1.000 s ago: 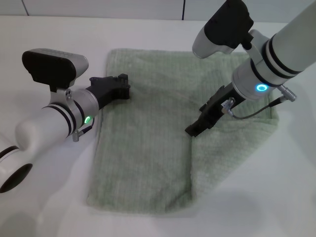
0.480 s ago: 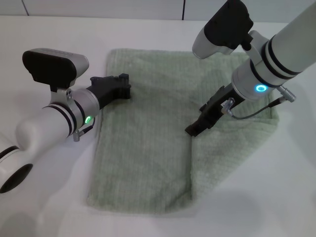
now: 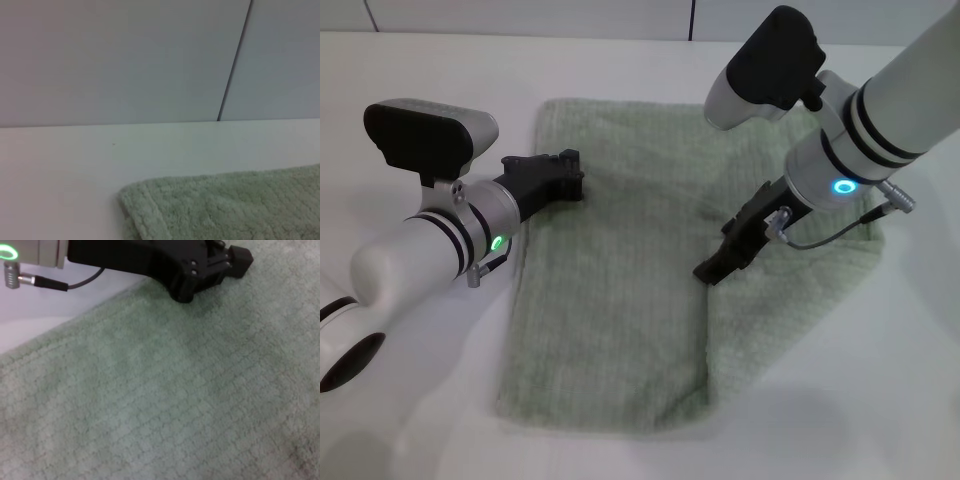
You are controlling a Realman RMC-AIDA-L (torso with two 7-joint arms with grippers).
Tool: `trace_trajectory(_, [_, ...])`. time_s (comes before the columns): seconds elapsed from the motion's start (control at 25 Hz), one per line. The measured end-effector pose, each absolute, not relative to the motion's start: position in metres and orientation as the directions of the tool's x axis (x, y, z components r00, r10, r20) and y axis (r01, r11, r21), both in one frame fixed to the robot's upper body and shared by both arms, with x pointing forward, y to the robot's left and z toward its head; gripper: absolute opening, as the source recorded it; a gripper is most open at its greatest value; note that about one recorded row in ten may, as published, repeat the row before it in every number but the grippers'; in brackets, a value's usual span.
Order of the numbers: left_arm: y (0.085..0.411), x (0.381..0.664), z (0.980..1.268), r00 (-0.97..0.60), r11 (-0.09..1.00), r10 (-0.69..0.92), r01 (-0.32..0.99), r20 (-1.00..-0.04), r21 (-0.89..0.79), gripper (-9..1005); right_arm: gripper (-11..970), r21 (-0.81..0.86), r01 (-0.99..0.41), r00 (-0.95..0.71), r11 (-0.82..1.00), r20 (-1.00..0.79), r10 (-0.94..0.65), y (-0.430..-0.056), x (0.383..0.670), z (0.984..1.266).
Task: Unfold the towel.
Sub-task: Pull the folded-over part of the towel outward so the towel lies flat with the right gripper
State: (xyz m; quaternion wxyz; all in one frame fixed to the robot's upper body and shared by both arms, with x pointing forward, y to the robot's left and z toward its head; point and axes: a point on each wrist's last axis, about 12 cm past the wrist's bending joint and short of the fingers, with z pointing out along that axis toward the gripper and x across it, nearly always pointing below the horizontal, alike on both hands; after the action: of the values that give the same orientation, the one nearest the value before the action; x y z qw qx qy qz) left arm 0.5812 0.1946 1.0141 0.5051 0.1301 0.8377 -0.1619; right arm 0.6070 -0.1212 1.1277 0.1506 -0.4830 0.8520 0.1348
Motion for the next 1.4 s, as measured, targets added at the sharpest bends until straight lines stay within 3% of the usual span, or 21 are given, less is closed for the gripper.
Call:
trace_trajectory(0.24, [0.1949,0.5808,1.0137,-0.457,0.914,0.054,0.38,-0.888,-0.14,-2,721,0.085,-0.865,-0.486,0.494,-0.389,-0.783,-0.1201,0.6065,1.1273])
trace_trajectory(0.44, [0.1943,0.581,1.0143,-0.455,0.913,0.053,0.382,-0.889,-0.142,-2,495,0.09,-0.863,-0.492,0.497,-0.377,-0.785,-0.1206,0.6066,1.1245])
trace_trajectory(0.88, [0.1941,0.5811,1.0145,-0.455,0.913,0.053,0.382,-0.889,-0.142,-2,322,0.086,-0.864,-0.489,0.496,-0.376,-0.787,-0.1201,0.607,1.125])
trace_trajectory(1.12, [0.1941,0.581,1.0144,-0.455,0.913,0.052,0.382,-0.889,-0.142,-3,284,0.074,-0.869,-0.478,0.49,-0.38,-0.791,-0.1209,0.6085,1.1254])
trace_trajectory(1.2, [0.194,0.5811,1.0145,-0.455,0.913,0.052,0.382,-0.889,-0.142,-3,111,0.072,-0.868,-0.479,0.492,-0.383,-0.79,-0.1211,0.609,1.1257])
trace_trajectory(1.4, [0.1942,0.5811,1.0146,-0.454,0.913,0.052,0.382,-0.889,-0.142,-3,93,0.064,-0.866,-0.48,0.496,-0.39,-0.786,-0.1217,0.6104,1.1256])
